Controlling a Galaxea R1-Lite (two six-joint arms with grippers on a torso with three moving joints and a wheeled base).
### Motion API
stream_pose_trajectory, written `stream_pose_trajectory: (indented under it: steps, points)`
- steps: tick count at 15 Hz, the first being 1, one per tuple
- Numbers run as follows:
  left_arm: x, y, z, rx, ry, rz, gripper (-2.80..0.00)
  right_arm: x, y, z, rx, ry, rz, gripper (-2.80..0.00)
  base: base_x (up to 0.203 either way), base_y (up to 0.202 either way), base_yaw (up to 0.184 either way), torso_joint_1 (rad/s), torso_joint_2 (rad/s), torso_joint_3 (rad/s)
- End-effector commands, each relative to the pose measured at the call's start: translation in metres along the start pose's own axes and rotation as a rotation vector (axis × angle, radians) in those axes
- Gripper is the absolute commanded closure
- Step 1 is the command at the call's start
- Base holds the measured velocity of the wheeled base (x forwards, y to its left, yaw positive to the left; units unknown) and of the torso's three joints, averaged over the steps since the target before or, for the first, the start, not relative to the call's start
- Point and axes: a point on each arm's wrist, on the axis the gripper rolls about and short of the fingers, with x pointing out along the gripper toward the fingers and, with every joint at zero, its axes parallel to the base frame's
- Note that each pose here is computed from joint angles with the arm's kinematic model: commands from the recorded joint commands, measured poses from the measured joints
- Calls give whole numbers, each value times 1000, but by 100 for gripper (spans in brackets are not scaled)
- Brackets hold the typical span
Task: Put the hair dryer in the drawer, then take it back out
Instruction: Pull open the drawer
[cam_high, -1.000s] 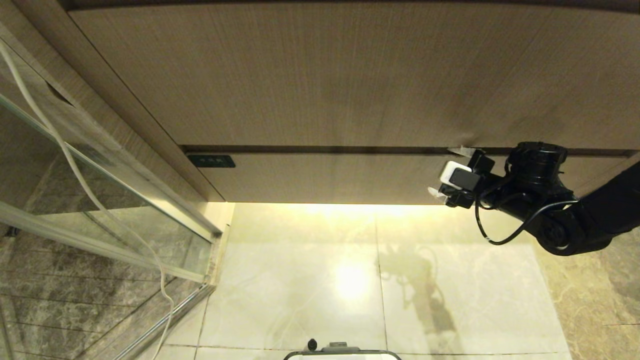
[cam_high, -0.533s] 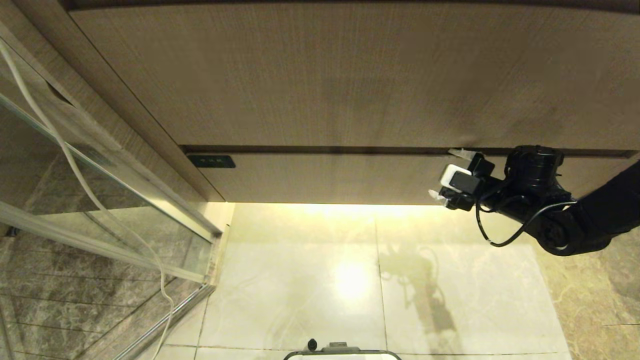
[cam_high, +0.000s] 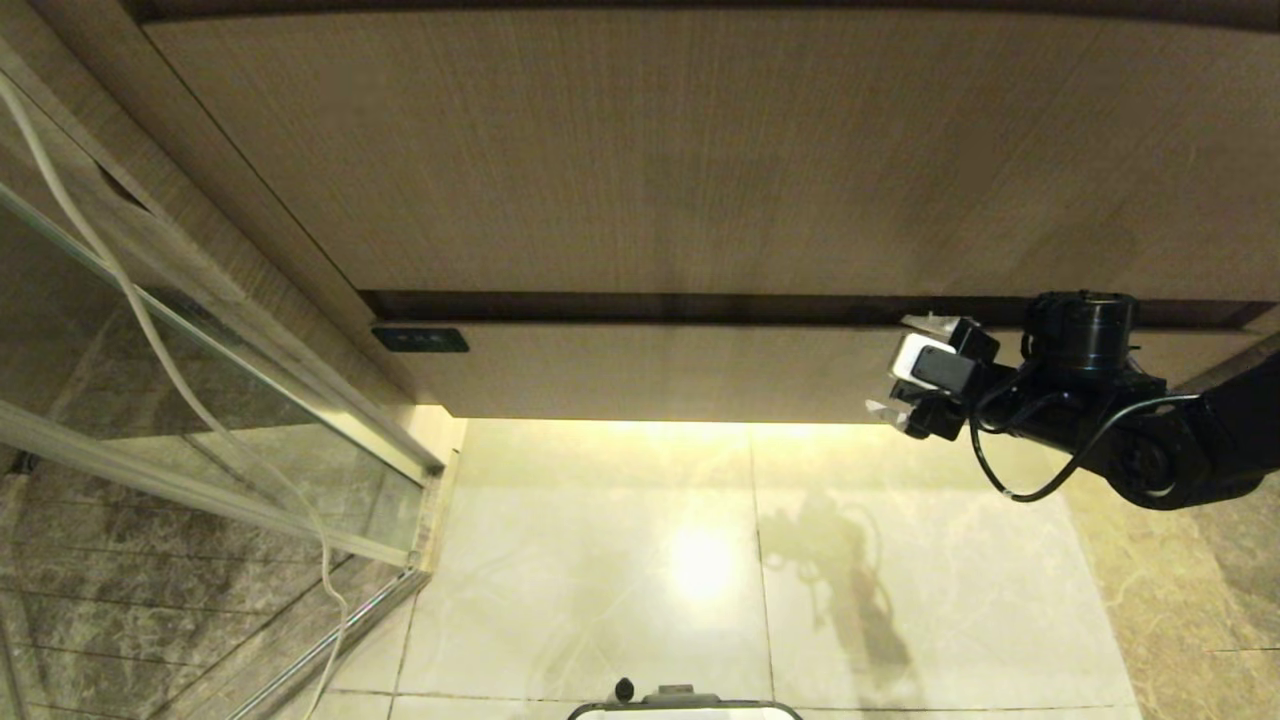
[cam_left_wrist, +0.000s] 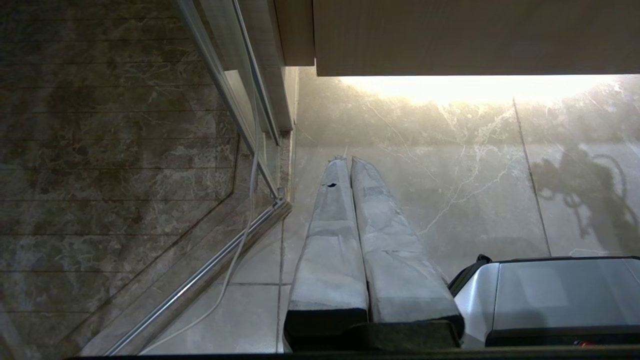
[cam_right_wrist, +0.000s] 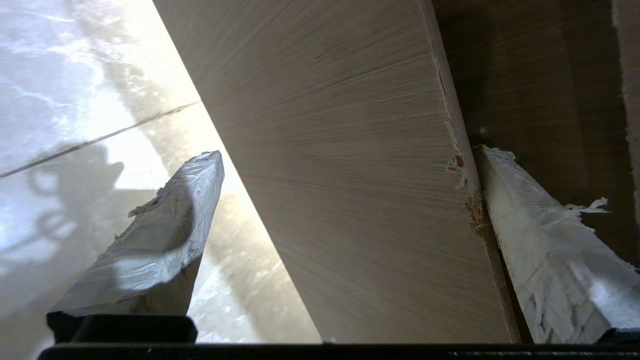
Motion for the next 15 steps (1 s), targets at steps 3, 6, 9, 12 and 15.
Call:
stream_pose_trajectory:
  steps: [3, 6, 9, 12, 15]
  points:
    - [0, 0, 0, 0, 1, 0, 0, -2, 3, -1, -2, 12, 12, -280, 0, 0, 0, 0, 0, 0]
    - [0, 0, 0, 0, 1, 0, 0, -4, 4, -2, -3, 12, 15, -280, 0, 0, 0, 0, 0, 0]
    - [0, 0, 0, 0, 1, 0, 0, -8, 4, 0, -3, 11, 16, -280, 0, 0, 0, 0, 0, 0]
    - [0, 0, 0, 0, 0, 0, 0, -20, 7, 1, 4, 18, 36, -280, 0, 0, 0, 0, 0, 0]
    - [0, 0, 0, 0, 1, 0, 0, -46, 6, 4, 21, 23, 17, -280, 0, 0, 0, 0, 0, 0]
